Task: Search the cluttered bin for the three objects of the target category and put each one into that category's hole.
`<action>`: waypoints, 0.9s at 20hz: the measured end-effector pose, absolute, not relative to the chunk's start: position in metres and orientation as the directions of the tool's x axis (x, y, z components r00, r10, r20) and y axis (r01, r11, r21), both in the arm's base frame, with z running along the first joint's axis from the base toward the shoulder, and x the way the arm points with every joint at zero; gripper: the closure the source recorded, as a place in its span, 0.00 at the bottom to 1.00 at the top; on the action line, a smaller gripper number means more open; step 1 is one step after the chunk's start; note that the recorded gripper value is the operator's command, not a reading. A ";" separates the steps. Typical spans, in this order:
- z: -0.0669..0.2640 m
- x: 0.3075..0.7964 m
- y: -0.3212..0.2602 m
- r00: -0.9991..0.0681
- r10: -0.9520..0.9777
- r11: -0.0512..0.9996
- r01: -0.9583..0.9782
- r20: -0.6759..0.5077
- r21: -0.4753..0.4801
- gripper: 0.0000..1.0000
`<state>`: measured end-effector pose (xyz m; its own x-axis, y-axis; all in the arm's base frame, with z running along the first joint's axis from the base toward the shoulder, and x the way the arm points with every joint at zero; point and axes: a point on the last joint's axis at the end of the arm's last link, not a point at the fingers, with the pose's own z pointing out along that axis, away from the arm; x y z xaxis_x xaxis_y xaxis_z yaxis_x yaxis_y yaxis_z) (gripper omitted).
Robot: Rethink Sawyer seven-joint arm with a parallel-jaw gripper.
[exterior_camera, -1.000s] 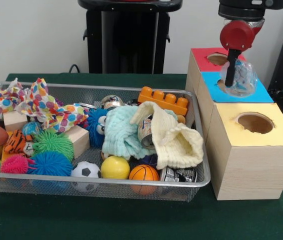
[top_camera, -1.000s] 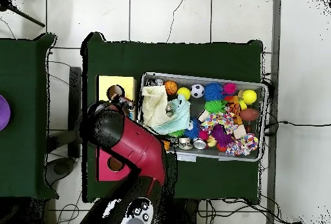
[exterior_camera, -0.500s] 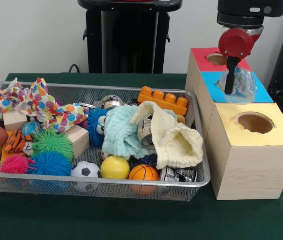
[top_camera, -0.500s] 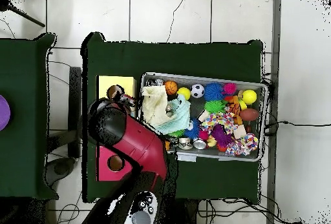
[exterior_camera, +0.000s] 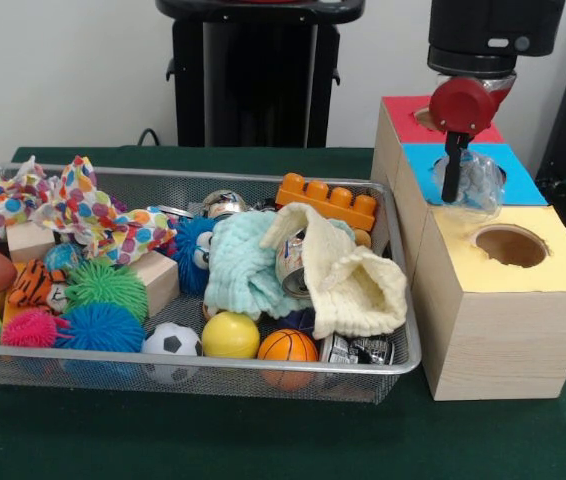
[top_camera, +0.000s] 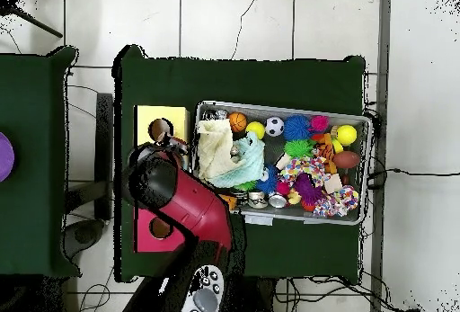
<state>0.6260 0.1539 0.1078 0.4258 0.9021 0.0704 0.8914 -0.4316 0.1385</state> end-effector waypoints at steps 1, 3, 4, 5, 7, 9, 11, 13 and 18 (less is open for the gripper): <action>0.106 0.625 0.153 0.429 0.900 -0.435 0.889 0.070 0.141 1.00; 0.100 0.622 0.148 0.443 0.893 -0.449 0.880 0.073 0.154 1.00; 0.100 0.623 0.148 0.445 0.892 -0.452 0.878 0.075 0.160 1.00; 0.100 0.623 0.147 0.448 0.891 -0.454 0.875 0.077 0.166 1.00; 0.099 0.624 0.146 0.452 0.888 -0.459 0.871 0.081 0.177 1.00; 0.098 0.624 0.144 0.459 0.884 -0.467 0.864 0.085 0.189 1.00; 0.096 0.624 0.143 0.462 0.883 -0.469 0.861 0.086 0.197 1.00; 0.094 0.624 0.140 0.466 0.881 -0.472 0.857 0.080 0.208 1.00; 0.086 0.620 0.134 0.473 0.879 -0.472 0.849 0.056 0.239 1.00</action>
<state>0.6204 0.1341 0.0858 0.4729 0.8793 0.0560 0.8487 -0.4717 0.2392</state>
